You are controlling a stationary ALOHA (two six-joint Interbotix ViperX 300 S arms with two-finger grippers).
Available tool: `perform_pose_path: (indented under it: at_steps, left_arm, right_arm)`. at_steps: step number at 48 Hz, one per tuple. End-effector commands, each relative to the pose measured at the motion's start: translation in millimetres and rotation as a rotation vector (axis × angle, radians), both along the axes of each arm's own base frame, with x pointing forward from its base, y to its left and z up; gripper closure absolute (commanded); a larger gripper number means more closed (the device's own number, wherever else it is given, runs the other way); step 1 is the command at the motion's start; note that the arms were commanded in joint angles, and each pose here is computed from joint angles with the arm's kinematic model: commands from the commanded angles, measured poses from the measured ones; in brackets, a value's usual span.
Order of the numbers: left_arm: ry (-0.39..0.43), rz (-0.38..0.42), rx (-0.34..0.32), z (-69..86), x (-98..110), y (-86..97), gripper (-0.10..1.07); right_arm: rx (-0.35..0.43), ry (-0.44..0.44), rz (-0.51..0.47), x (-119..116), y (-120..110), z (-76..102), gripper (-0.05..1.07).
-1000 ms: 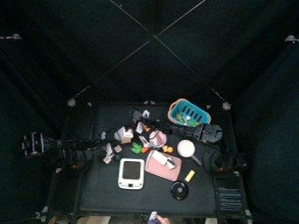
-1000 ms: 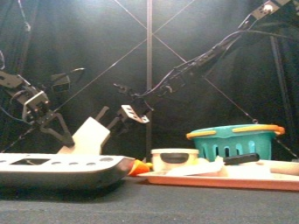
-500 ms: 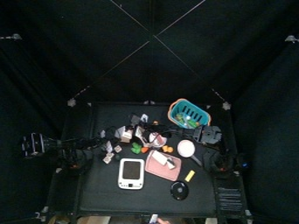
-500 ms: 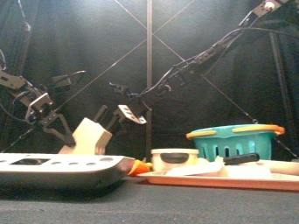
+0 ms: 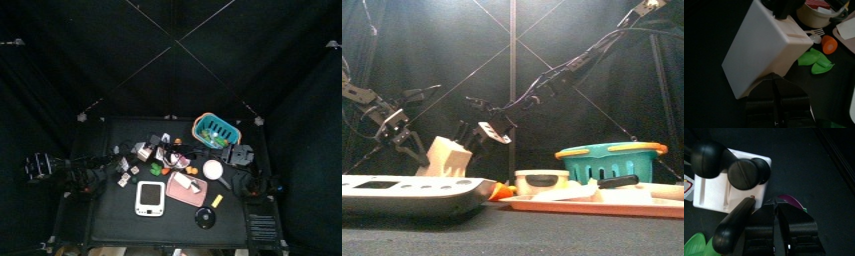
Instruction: Place squash half near other squash half
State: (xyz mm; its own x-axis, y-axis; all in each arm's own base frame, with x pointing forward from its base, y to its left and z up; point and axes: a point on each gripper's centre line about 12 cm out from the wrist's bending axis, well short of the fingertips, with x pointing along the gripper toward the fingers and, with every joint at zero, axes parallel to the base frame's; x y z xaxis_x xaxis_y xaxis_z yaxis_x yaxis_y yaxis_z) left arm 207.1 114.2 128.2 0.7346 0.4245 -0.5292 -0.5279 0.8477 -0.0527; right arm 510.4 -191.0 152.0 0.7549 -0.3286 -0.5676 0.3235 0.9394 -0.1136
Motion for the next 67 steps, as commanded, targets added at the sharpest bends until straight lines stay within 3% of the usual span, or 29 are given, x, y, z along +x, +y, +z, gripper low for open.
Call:
perform_pose_path:
  at_steps: [1,26,41,55,67]
  left_arm:
    - [-0.035,0.020,0.019,9.8,7,8.8,0.71]
    - [-0.020,0.024,0.014,7.2,4,9.4,0.71]
    - [-0.047,-0.028,0.037,13.4,0,-4.8,0.71]
    - [-0.122,-0.141,0.065,27.8,-3,-34.7,0.71]
    - [-0.138,-0.159,0.071,27.7,-11,-41.8,0.71]
  right_arm:
    - [-0.024,-0.072,0.001,-1,3,41.7,0.70]
    - [-0.018,-0.033,-0.029,-8,2,43.0,0.70]
    - [0.009,-0.035,-0.057,-34,10,62.2,0.70]
    - [0.146,-0.055,-0.081,-70,44,66.1,0.70]
    - [0.167,-0.037,-0.014,-85,85,67.4,0.70]
